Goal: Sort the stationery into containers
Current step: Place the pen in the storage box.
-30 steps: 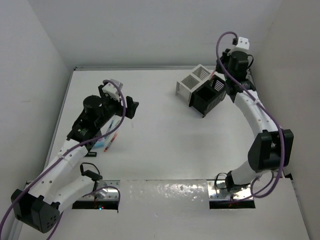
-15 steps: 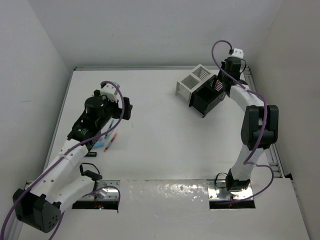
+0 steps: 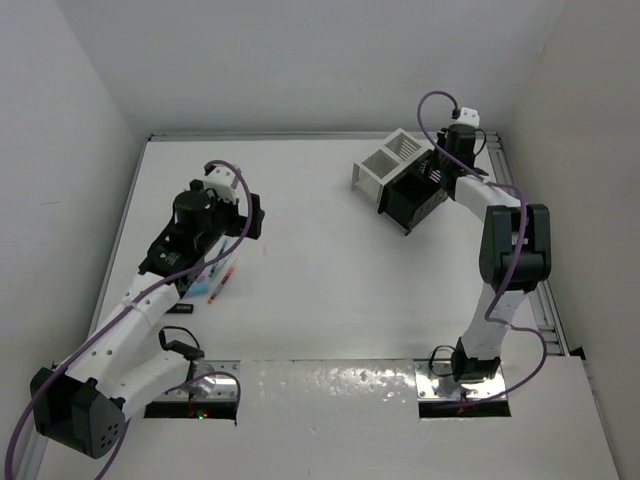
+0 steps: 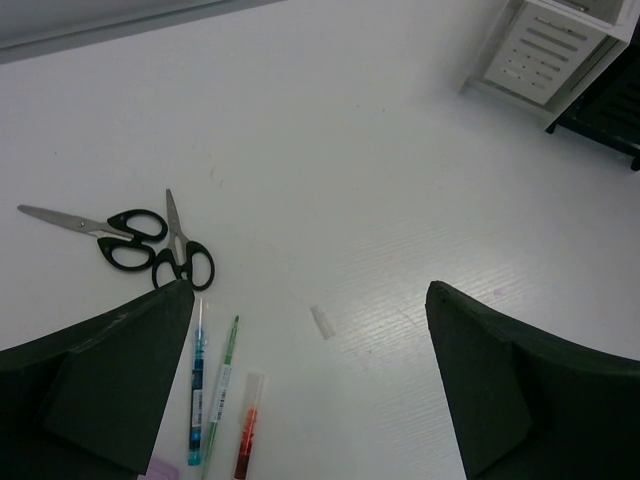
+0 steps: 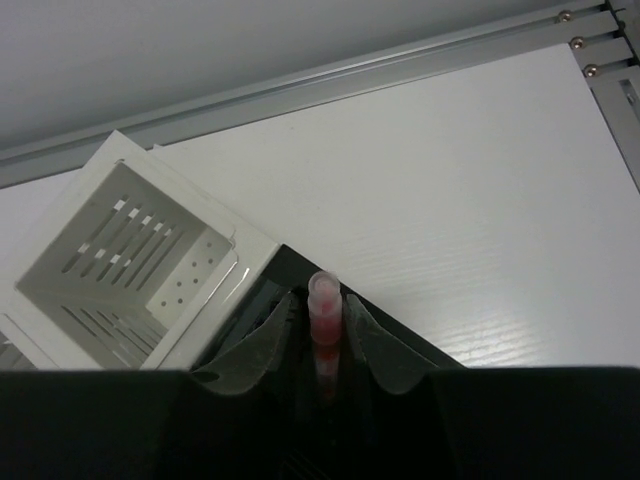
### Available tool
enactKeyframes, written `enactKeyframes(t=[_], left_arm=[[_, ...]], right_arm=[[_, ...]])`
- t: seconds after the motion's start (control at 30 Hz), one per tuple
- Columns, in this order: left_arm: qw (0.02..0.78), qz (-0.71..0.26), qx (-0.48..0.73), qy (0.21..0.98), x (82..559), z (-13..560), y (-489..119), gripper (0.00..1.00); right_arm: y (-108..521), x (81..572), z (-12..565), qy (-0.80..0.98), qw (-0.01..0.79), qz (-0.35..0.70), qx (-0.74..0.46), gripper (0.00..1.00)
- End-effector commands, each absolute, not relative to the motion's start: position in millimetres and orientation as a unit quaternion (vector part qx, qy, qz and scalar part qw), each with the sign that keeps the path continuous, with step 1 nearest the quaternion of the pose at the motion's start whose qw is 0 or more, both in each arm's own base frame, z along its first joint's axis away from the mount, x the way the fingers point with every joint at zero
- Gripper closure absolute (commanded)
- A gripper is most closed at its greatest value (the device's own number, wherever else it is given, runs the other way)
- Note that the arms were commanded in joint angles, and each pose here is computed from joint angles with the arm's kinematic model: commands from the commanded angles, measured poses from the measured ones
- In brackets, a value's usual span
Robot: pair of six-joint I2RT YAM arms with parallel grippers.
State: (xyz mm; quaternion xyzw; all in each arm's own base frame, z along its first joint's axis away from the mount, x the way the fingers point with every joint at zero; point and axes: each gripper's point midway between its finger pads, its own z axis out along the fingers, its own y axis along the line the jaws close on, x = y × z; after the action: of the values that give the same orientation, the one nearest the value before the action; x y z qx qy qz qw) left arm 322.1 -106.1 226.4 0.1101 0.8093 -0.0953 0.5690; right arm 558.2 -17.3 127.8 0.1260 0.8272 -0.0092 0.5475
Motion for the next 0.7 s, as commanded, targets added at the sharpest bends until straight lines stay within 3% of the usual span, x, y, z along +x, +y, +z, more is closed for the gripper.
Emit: enactKeyframes(t=[0.0, 0.03, 0.23, 0.63, 0.67], left_arm=[[0.599, -0.093, 0.108, 0.788, 329.8, 247.2, -103.8, 0.0], [0.599, -0.094, 0.109, 0.787, 329.7, 248.0, -104.6, 0.0], [0.601, -0.095, 0.113, 0.785, 329.0, 249.1, -104.9, 0.0], [0.586, -0.098, 0.111, 0.797, 325.5, 239.7, -105.5, 0.0], [0.578, -0.1, 0.108, 0.803, 325.5, 237.9, -105.7, 0.06]], right_arm=[[-10.0, 566.3, 135.2, 0.821, 0.559, 0.008, 0.115, 0.77], [-9.7, 565.4, 136.8, 0.821, 0.56, 0.009, 0.115, 0.69], [-7.4, 560.1, 158.3, 0.81, 0.574, 0.019, 0.115, 0.53], [27.6, 515.2, 241.8, 0.782, 0.619, 0.046, 0.053, 0.31], [31.4, 500.7, 253.2, 0.777, 0.626, 0.047, 0.049, 0.31]])
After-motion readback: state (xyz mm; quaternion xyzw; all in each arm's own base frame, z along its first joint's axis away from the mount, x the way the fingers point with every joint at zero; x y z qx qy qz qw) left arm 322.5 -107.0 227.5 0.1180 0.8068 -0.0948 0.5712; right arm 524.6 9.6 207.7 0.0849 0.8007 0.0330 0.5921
